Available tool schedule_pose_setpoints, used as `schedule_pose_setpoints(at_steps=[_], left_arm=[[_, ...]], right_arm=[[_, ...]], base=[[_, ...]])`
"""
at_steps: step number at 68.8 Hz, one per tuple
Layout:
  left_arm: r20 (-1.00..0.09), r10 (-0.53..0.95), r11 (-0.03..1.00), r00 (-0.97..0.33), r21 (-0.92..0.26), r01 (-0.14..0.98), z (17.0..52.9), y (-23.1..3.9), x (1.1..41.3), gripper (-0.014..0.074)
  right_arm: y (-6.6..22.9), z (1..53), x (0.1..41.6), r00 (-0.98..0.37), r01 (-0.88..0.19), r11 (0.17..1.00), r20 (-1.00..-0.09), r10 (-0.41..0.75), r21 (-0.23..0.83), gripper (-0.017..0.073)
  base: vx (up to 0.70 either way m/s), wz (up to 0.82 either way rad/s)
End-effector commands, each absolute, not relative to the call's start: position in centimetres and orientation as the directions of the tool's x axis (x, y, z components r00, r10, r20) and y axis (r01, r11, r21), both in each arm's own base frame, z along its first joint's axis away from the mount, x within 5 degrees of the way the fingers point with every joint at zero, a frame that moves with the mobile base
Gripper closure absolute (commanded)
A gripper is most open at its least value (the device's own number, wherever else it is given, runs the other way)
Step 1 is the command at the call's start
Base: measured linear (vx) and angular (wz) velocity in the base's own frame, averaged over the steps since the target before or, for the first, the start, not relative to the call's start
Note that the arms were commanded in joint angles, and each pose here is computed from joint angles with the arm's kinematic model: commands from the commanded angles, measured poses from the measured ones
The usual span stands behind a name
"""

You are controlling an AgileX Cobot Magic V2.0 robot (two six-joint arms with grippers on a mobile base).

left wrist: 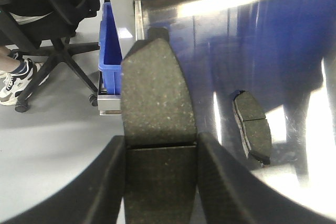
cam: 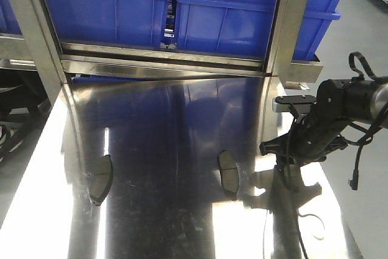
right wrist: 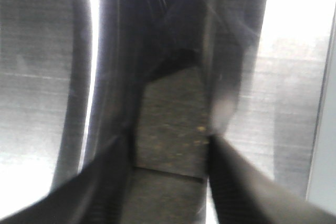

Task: Move and align brake pads A on conveyor
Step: 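Close the right gripper on a brake pad on the steel table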

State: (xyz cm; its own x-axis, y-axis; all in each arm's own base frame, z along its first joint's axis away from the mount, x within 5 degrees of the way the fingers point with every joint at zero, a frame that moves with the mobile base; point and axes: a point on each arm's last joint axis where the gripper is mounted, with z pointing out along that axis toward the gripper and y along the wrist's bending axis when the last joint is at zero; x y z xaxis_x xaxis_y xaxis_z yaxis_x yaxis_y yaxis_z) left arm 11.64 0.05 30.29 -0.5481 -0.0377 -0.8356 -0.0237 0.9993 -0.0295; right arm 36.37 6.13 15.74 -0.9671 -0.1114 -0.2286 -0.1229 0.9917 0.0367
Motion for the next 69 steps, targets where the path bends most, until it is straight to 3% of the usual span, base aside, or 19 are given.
schedule_pose_setpoints(at_steps=[1, 12, 26, 69], left_arm=[[-0.892, -0.037, 0.999, -0.451, -0.033, -0.017, 31.9, 0.0, 12.0, 0.0517], [-0.892, -0.037, 0.999, -0.451, -0.033, -0.017, 31.9, 0.0, 12.0, 0.0517], [-0.892, -0.037, 0.999, -0.451, -0.033, -0.017, 31.9, 0.0, 12.0, 0.0517], [-0.891, -0.037, 0.999, -0.452, -0.033, -0.017, 31.9, 0.0, 12.0, 0.0517]], right_arm=[[6.2, 17.7, 36.7, -0.954, -0.124, 0.992, -0.280, -0.108, 0.040, 0.0406], [6.2, 17.9, 36.6, -0.951, -0.137, 0.990, -0.284, -0.121, 0.036, 0.0576], [6.1, 18.6, 36.5, -0.941, -0.167, 0.986, -0.304, -0.153, 0.020, 0.0569], [5.3, 24.0, 31.7, -0.841, -0.177, 0.984, -0.522, -0.144, 0.013, 0.0569]], base=[[0.00, 0.00], [0.00, 0.00], [0.00, 0.00], [0.00, 0.00]])
